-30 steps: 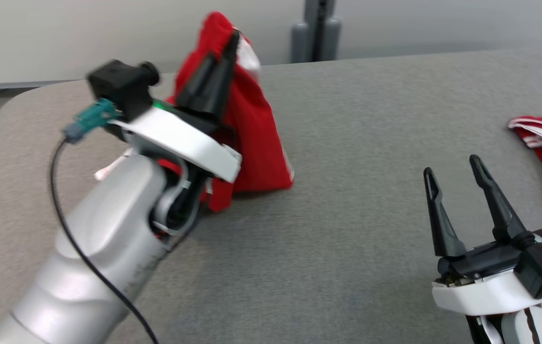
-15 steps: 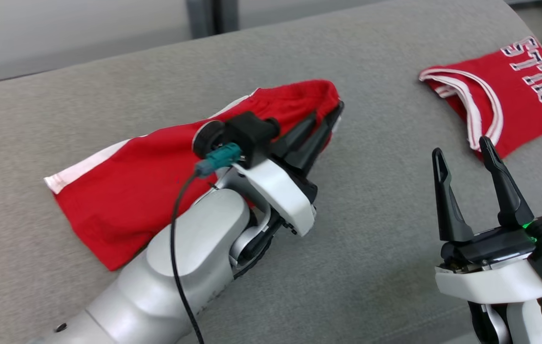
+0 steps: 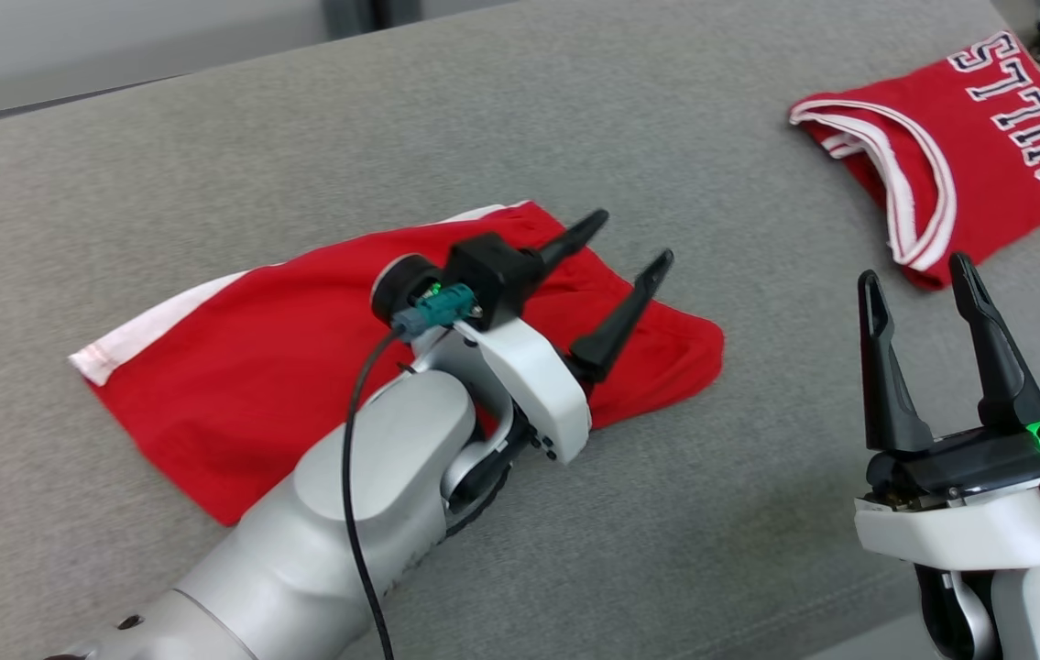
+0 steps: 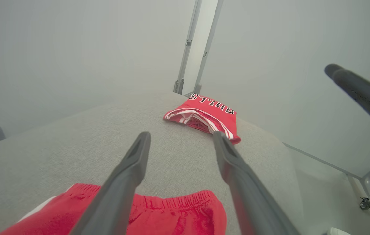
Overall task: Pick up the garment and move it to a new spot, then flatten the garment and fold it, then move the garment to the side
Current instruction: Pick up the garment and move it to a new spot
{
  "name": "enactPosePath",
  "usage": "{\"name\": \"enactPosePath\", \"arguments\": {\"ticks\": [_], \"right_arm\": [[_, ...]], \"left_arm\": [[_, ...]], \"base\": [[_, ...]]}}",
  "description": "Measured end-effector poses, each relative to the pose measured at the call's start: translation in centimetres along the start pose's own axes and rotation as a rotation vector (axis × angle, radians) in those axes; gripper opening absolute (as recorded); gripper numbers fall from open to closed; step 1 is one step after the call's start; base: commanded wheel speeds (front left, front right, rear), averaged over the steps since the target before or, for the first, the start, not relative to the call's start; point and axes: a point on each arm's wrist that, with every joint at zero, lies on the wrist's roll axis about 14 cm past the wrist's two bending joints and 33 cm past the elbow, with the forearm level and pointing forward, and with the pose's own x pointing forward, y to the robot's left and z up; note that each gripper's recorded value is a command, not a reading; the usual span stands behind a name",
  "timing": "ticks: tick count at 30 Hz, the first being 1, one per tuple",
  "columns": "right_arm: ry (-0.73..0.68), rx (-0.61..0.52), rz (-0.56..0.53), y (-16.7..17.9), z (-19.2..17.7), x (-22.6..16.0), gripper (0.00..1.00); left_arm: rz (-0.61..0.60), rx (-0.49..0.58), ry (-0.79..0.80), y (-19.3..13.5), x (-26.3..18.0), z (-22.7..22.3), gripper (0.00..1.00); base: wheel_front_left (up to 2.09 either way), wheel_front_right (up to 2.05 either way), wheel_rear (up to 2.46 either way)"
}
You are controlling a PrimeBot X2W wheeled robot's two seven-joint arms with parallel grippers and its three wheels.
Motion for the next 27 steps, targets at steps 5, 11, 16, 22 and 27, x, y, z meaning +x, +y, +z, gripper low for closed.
{"name": "enactPosePath", "arguments": {"ticks": [5, 11, 16, 22, 27], "right_arm": [[-0.017, -0.002, 0.047, 1.5, 0.1, 0.9, 1.0], [-0.057, 0.019, 0.122, 4.2, 1.0, 1.9, 1.0], [-0.097, 0.04, 0.198, 7.0, 2.1, 2.5, 1.0], [-0.12, 0.059, 0.244, 8.7, 3.0, 2.1, 1.0], [-0.122, 0.068, 0.269, 9.5, 3.3, 1.4, 1.0]], "left_arm": [[0.138, 0.017, -0.094, 3.6, -1.7, 3.6, 1.0], [0.379, 0.127, -0.246, 9.3, -8.3, 9.3, 1.0], [0.618, 0.245, -0.295, 12.5, -17.8, 11.0, 1.0], [0.829, 0.228, -0.325, 12.4, -25.9, 9.6, 1.0], [0.951, 0.188, -0.342, 11.0, -30.0, 7.7, 1.0]], "base": [[0.0, 0.0, 0.0], [0.0, 0.0, 0.0], [0.0, 0.0, 0.0], [0.0, 0.0, 0.0], [0.0, 0.0, 0.0]]}}
